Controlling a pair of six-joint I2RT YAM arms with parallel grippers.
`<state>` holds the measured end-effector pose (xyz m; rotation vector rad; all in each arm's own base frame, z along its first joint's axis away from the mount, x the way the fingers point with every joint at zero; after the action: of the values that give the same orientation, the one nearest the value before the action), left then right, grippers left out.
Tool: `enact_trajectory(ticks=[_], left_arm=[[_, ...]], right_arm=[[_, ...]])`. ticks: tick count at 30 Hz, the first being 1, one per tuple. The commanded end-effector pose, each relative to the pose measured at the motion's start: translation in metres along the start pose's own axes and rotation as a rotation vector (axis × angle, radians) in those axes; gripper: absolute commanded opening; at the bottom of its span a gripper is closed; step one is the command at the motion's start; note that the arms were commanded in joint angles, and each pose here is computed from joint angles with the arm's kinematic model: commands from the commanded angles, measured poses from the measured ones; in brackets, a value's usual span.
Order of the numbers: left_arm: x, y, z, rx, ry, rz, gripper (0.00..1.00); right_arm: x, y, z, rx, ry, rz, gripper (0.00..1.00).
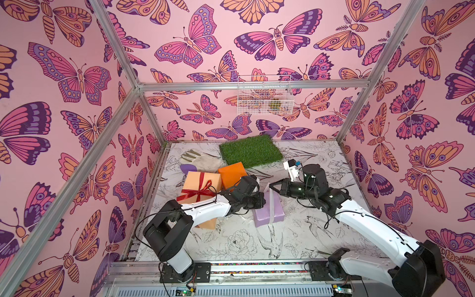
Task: Untie the ribbon bows on the gift boxes
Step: Pull the ribbon from the gift box.
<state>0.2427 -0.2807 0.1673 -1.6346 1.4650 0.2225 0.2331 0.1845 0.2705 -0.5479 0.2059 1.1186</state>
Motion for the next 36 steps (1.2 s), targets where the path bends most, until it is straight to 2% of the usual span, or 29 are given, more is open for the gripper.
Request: enact_trajectory(ticks=[1, 8, 13, 17, 22, 29, 33, 36], left_arm=[[-0.002, 0.003, -0.008, -0.035, 0.081, 0.014, 0.0], [0.023, 0.016, -0.007, -0.078, 0.139, 0.045, 0.0], [0.037, 0.027, 0.01, -0.075, 0.071, 0.045, 0.0], [0.044, 0.038, 0.023, -0.075, 0.014, 0.095, 0.0], [0.047, 0.052, 0.034, -0.09, -0.031, 0.156, 0.0], [0.043, 0.049, 0.032, -0.062, -0.051, 0.153, 0.0], [0.047, 0.051, 0.035, -0.061, -0.063, 0.17, 0.0], [0.049, 0.051, 0.037, -0.065, -0.068, 0.178, 0.0]], right_arm=[[-0.002, -0.002, 0.003, -0.025, -0.038, -0.024, 0.0], [0.002, -0.002, 0.003, -0.021, -0.055, -0.004, 0.0], [-0.004, -0.005, 0.011, -0.033, -0.074, -0.025, 0.0], [-0.011, -0.01, 0.026, -0.049, -0.119, -0.046, 0.0], [-0.043, -0.032, 0.082, -0.128, -0.26, -0.1, 0.0], [-0.103, -0.057, 0.158, -0.295, -0.352, -0.241, 0.0], [-0.133, -0.07, 0.184, -0.357, -0.363, -0.313, 0.0], [-0.14, -0.072, 0.191, -0.389, -0.365, -0.333, 0.0]])
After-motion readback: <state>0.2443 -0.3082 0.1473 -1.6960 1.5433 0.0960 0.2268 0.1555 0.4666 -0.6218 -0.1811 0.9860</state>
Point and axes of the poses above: each gripper's point midway between its finger pads, its own x axis out along the fingers, its own z axis along the line the jaws close on, y = z × x, the point moved 9 cm from there along -x, back along the fingers, and after that the axes turned 11 degrees about x, right-handed, at the moved point
